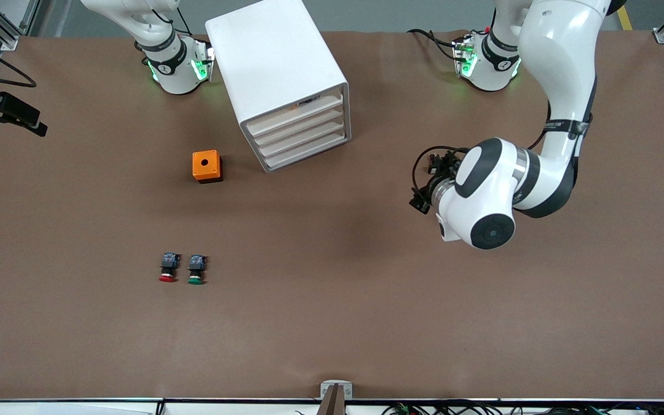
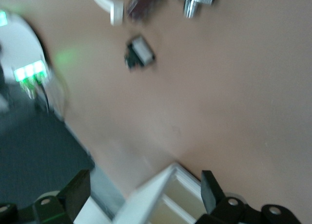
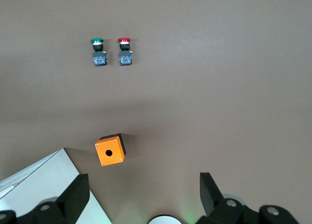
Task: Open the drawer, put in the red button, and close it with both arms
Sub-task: 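Reach the left gripper toward the white cabinet's drawer handle, then grasp the drawer handle with the left gripper while the right gripper reaches the red button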
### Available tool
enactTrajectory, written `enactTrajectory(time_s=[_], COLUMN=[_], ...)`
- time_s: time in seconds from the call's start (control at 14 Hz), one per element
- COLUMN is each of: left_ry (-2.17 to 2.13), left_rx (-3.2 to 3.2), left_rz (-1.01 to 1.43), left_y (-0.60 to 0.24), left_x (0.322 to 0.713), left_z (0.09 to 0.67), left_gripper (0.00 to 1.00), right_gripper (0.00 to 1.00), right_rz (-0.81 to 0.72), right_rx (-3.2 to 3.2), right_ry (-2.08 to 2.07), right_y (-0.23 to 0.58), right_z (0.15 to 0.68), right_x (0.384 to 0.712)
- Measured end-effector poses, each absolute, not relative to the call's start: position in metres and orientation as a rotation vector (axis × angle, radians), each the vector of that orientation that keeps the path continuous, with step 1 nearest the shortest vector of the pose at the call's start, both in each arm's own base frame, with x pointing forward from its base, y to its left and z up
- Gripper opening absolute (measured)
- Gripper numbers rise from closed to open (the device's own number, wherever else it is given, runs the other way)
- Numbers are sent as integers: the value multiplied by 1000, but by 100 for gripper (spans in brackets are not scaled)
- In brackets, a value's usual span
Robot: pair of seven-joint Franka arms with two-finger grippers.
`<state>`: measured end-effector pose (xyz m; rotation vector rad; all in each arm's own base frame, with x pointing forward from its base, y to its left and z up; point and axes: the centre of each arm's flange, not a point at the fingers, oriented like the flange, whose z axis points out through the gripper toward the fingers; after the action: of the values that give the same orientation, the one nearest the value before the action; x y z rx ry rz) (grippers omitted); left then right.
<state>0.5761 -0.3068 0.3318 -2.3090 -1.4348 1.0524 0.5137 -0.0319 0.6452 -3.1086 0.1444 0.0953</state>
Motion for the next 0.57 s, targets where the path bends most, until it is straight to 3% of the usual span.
enactTrajectory(time_s=[0.36,0.57], left_ry=[-1740,-1766], left_rx=[-1793,-1512], left_rz=[1474,1555], left_y=[-354,-394], left_x=[569,549], left_z=[306,285], left_gripper=[100,100], right_gripper=[100,100], right_rz=[105,266], right_rx=[-3110,-3105], right_ry=[146,150], right_y=[-32,-33], right_z=[641,580], right_x=[519,553])
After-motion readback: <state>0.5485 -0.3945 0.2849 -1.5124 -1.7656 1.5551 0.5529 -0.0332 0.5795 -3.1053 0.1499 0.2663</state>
